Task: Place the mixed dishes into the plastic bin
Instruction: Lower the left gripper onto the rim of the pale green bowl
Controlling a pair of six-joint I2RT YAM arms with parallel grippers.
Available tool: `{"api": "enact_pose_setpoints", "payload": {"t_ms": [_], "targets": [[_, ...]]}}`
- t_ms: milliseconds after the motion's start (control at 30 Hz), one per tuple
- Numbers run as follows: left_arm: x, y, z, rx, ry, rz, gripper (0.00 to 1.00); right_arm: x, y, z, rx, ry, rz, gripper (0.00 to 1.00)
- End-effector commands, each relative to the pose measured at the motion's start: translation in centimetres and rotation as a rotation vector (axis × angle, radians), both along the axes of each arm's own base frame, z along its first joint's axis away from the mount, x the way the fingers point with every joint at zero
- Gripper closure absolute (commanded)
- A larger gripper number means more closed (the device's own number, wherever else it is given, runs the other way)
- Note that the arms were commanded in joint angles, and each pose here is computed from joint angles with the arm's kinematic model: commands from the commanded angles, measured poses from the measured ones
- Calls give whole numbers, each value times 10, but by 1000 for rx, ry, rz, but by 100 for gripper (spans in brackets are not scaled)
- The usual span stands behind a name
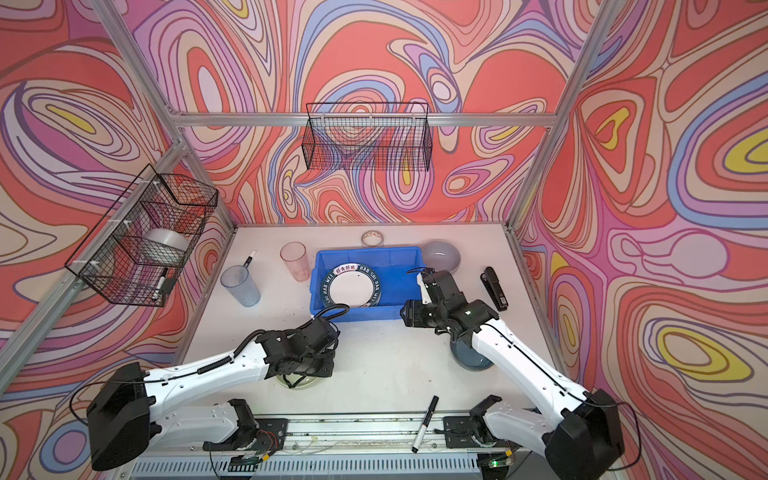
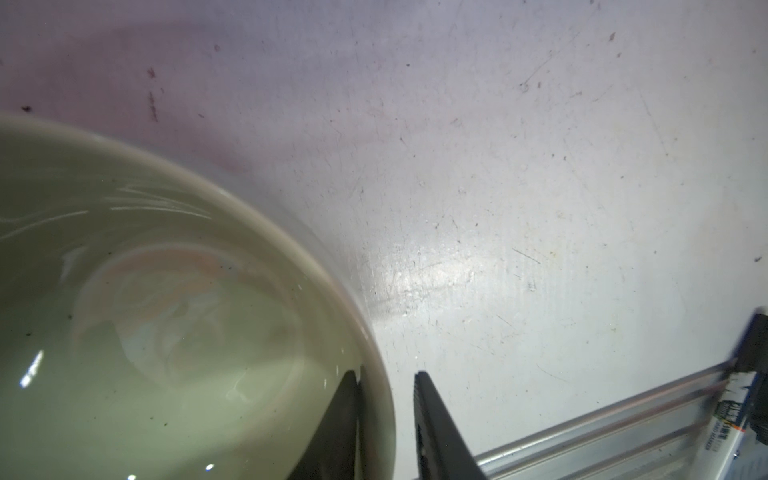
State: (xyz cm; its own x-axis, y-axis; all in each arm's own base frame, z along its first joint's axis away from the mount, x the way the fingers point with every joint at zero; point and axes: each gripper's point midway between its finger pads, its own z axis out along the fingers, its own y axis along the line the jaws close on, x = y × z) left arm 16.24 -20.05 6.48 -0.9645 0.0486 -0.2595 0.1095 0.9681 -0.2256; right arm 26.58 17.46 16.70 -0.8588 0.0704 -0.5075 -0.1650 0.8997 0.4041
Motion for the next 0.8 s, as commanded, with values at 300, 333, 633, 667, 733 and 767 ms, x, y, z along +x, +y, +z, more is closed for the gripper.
{"api": "enact_pose_setpoints", "payload": {"t_ms": [300, 333, 633, 667, 733, 767], "targets": [[-11, 118, 62, 235, -157, 292, 43, -3, 3, -7, 24, 6, 5, 35], [-14, 122, 57, 234, -142, 307, 43, -2, 4, -7, 30, 1, 6, 35], [-16, 152, 44, 158, -183, 509, 48, 6, 18, -16, 64, 8, 39, 35], [-15, 153, 41, 156, -179, 519, 48, 7, 20, -16, 68, 12, 47, 35], [-13, 152, 33, 157, -154, 524, 49, 9, 24, -17, 75, 15, 60, 35], [-13, 151, 27, 164, -141, 524, 49, 10, 25, -17, 79, 14, 62, 35]]}}
